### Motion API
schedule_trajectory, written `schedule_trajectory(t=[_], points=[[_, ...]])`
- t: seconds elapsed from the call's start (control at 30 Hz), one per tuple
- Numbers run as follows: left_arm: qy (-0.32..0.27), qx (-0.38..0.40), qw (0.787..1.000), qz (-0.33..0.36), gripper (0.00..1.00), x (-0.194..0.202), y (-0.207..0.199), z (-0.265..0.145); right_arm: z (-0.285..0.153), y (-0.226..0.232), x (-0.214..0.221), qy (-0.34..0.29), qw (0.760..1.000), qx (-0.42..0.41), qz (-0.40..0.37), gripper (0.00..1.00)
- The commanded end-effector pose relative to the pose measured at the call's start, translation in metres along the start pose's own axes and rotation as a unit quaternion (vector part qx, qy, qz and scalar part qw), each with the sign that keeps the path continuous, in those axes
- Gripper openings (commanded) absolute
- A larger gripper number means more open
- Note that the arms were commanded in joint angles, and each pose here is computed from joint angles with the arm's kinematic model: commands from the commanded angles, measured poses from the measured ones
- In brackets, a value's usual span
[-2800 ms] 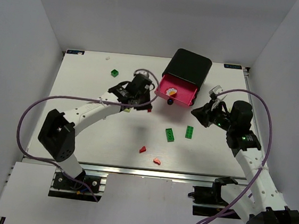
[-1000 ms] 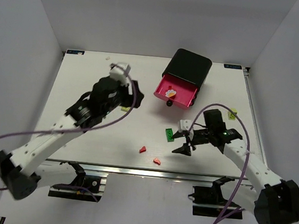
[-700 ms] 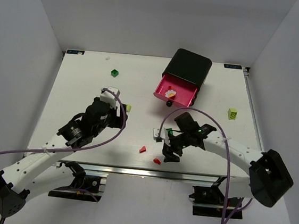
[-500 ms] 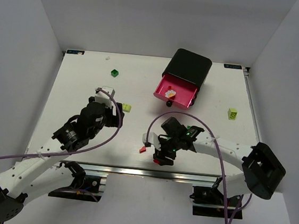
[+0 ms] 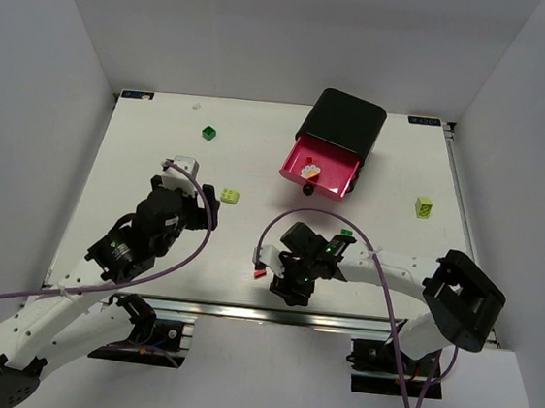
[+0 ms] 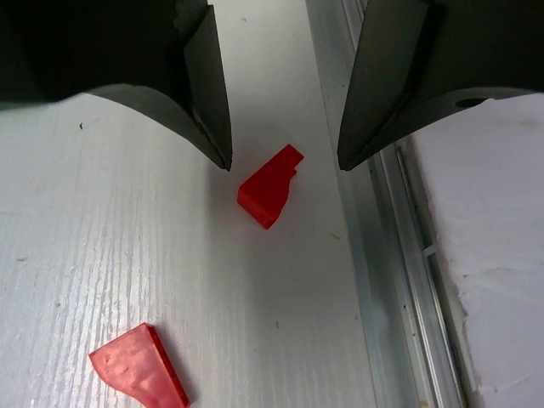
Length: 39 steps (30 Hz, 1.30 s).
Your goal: Sort the legos into containers by color
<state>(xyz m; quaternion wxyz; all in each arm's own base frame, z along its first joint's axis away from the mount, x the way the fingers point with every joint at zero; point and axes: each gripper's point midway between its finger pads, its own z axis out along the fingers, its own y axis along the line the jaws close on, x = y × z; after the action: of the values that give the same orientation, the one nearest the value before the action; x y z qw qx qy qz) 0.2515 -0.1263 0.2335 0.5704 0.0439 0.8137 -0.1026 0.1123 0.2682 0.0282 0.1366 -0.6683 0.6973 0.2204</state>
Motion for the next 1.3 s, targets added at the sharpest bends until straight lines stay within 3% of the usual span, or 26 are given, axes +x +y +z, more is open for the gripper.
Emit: schedule_trajectory(t=[0.0,0.27,0.37,0.53,0.7,0.93,1.13,1.17,1.27], points=[[-0.011,-0.007,1.0,0.0,0.9,-0.006,0.004,-0.002,0.006,-0.007,-0.015,-0.015,1.0,0.016,0.017,0.58],[-0.018,-0.011,1.0,-0.003,0.9,-0.009,0.006,-0.005,0.015,-0.011,-0.016,-0.002,0.999,0.035,0.018,0.44],[-0.022,-0.01,1.0,-0.005,0.9,-0.009,0.006,-0.006,0.016,-0.015,-0.015,0.003,0.999,0.048,0.015,0.33],[-0.026,-0.001,1.0,-0.006,0.9,-0.01,0.004,-0.007,0.015,-0.024,-0.009,0.019,0.997,0.074,0.007,0.0],[-0.018,0.05,0.999,0.004,0.91,-0.006,-0.014,-0.006,-0.006,-0.042,-0.019,0.004,0.993,0.117,-0.013,0.0],[0.029,0.138,0.99,0.028,0.92,0.014,-0.049,0.002,-0.093,-0.095,-0.06,-0.083,0.971,0.222,0.0,0.0],[0.099,0.177,0.979,0.013,0.92,0.039,-0.075,0.012,-0.184,-0.154,-0.078,-0.151,0.921,0.358,0.04,0.0],[0.132,0.172,0.976,0.012,0.92,0.053,-0.077,0.019,-0.206,-0.173,-0.078,-0.162,0.904,0.392,0.057,0.0],[0.212,0.174,0.962,-0.008,0.92,0.081,-0.088,0.026,-0.23,-0.21,-0.068,-0.157,0.883,0.433,0.09,0.0]])
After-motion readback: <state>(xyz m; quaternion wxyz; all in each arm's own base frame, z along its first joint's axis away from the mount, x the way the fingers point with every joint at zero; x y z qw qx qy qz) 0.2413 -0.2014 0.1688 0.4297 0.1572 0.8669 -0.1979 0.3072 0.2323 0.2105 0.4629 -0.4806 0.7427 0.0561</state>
